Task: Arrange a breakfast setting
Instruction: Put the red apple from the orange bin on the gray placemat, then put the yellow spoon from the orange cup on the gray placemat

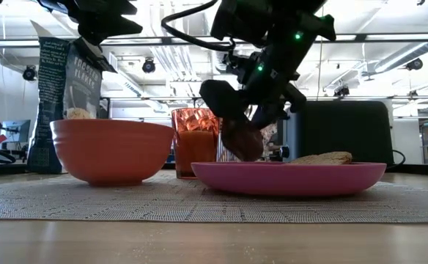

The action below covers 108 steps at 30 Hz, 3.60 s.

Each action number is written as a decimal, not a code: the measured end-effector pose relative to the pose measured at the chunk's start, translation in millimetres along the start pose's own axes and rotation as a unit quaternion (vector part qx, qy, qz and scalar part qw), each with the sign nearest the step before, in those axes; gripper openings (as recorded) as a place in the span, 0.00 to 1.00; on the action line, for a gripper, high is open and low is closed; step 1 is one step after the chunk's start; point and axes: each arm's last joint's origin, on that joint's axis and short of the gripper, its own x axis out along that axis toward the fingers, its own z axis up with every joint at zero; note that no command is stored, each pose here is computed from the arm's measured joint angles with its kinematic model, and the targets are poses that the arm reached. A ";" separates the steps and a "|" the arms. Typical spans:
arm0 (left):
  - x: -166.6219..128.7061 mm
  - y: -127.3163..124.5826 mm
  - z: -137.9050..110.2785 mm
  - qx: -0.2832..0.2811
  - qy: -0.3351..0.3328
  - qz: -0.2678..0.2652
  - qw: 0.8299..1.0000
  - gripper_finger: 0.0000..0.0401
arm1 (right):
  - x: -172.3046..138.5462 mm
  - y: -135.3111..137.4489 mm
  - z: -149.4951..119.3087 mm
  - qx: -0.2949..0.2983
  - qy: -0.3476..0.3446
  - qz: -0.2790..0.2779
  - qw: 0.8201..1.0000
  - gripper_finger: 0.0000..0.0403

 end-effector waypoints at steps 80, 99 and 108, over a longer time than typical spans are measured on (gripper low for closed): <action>0.2 0.0 -1.4 0.003 0.007 -0.001 1.000 0.56 | -36.8 -5.3 35.3 -0.150 0.125 -0.001 0.981 0.85; 0.9 -3.1 -4.8 -0.078 0.032 -0.052 0.995 0.53 | -41.1 -0.6 45.0 -0.097 0.174 0.056 0.978 0.85; -8.1 -0.1 3.0 -0.017 -0.005 -0.056 0.998 0.44 | -31.1 -7.3 51.6 -0.078 0.203 0.064 0.974 0.85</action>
